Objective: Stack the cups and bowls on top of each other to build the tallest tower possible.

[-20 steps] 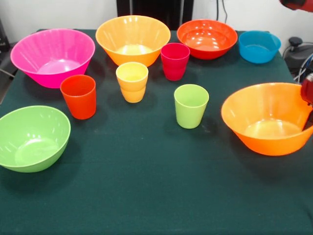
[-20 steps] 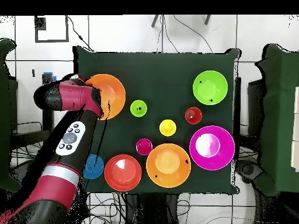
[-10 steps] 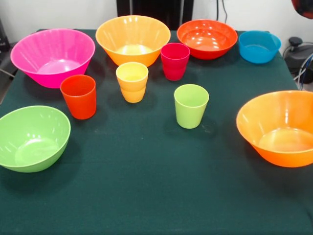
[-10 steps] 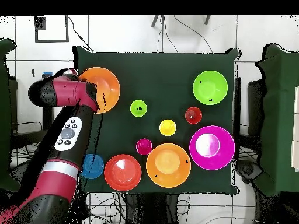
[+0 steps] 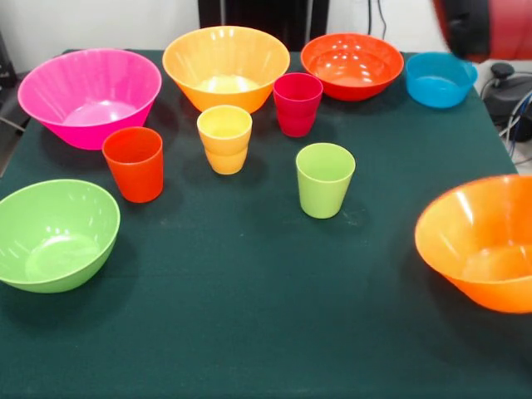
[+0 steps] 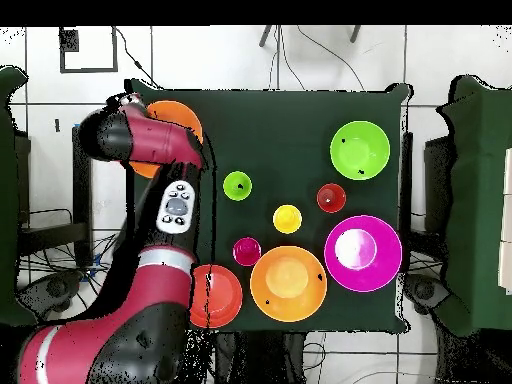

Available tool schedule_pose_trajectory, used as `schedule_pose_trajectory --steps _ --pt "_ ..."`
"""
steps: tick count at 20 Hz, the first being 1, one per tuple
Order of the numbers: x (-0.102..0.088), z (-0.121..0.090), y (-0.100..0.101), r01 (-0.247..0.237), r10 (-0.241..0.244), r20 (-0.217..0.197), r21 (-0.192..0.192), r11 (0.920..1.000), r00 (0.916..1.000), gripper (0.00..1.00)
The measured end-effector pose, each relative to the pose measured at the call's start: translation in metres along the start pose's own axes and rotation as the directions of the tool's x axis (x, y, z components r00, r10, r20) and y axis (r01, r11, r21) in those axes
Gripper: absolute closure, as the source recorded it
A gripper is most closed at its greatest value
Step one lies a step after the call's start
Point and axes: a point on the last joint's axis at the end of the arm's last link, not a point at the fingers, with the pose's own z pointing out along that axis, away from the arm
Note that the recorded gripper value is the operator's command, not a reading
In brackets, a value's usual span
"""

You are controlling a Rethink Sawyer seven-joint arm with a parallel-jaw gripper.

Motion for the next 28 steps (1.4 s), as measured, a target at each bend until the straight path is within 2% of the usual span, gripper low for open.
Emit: schedule_pose_trajectory --steps 3,5,7,8,12,14,16,18,22,25,28 --pt "-0.023 0.000 0.012 -0.045 0.044 -0.018 -0.061 0.9971 0.9989 1.00" --pt "-0.047 0.001 0.021 -0.090 0.087 -0.035 -0.122 0.9884 0.9956 1.00" --pt "-0.063 0.004 0.023 -0.118 0.112 -0.047 -0.162 0.9797 0.9926 1.00" --pt "-0.074 0.007 0.023 -0.138 0.129 -0.060 -0.188 0.9723 0.9898 1.00" --pt "-0.086 0.014 0.022 -0.162 0.145 -0.090 -0.231 0.9593 0.9853 1.00" --pt "-0.084 0.015 0.024 -0.162 0.139 -0.109 -0.248 0.9550 0.9842 1.00" --pt "-0.078 0.015 0.026 -0.155 0.128 -0.118 -0.254 0.9547 0.9847 1.00" --pt "-0.061 0.012 0.031 -0.137 0.103 -0.136 -0.266 0.9542 0.9852 1.00" --pt "-0.040 0.010 0.036 -0.113 0.072 -0.154 -0.281 0.9530 0.9855 1.00" --pt "-0.022 0.008 0.040 -0.089 0.040 -0.165 -0.302 0.9492 0.9854 1.00" --pt "-0.012 0.007 0.042 -0.077 0.022 -0.173 -0.317 0.9452 0.9847 1.00"
